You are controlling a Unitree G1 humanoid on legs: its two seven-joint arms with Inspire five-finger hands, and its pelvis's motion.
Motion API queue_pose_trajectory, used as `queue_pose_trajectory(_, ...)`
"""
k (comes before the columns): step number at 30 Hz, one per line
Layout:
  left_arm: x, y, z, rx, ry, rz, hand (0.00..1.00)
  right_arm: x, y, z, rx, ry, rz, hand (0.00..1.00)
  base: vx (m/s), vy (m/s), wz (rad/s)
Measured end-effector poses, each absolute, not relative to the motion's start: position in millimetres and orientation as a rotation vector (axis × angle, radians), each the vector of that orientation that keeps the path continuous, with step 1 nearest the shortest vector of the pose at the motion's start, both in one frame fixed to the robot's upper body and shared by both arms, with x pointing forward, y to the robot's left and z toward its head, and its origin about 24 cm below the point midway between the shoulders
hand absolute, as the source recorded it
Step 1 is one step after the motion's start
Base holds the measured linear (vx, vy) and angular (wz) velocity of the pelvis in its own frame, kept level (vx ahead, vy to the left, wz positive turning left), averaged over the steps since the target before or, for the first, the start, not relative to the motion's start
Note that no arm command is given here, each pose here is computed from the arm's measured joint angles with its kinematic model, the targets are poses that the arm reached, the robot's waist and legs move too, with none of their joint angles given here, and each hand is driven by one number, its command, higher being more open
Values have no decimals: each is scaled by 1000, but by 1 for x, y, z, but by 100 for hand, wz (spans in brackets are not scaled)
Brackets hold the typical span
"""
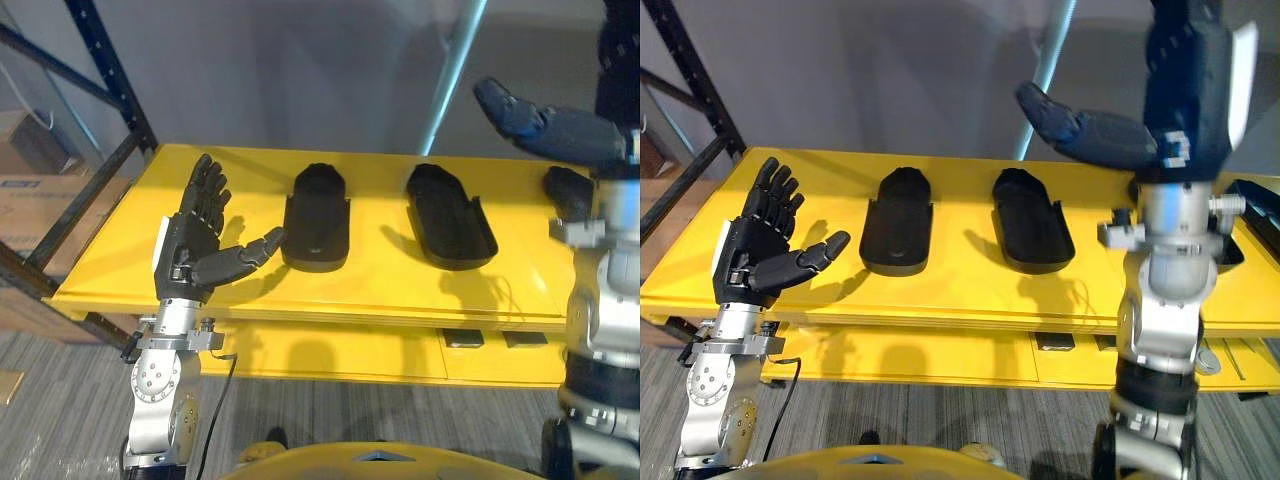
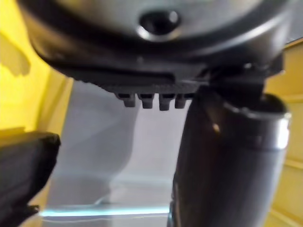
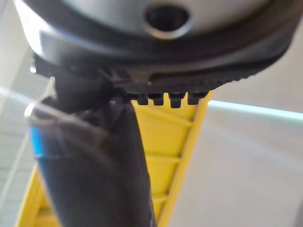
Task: Walk over and take three plastic housings, then place them on the shelf
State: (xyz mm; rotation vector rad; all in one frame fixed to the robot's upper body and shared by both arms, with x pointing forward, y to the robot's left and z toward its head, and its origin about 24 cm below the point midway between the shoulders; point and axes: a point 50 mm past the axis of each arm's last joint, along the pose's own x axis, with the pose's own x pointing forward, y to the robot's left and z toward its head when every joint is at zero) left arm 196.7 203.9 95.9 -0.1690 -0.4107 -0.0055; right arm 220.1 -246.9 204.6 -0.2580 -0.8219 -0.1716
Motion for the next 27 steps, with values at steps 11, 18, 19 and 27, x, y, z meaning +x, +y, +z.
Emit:
queue_pose_trajectory(11, 175, 193, 126, -279, -619, -47, 100, 126, -289, 101, -181, -351, -670, 100, 6, 12, -45)
queue_pose_trajectory(18, 174, 194, 124, -384, -623, 52, 100, 120, -281, 116, -51, -506, -634, 100, -2, 12, -103)
queue_pose_trajectory(19, 174, 194, 124, -390, -623, 68, 100, 122, -279, 117, -39, -511, -611, 100, -24, 92, -161)
queue_pose_trajectory(27, 176, 186, 125, -424, -611, 79, 100, 142, -248, 107, 97, -486, -447, 100, -14, 100, -28)
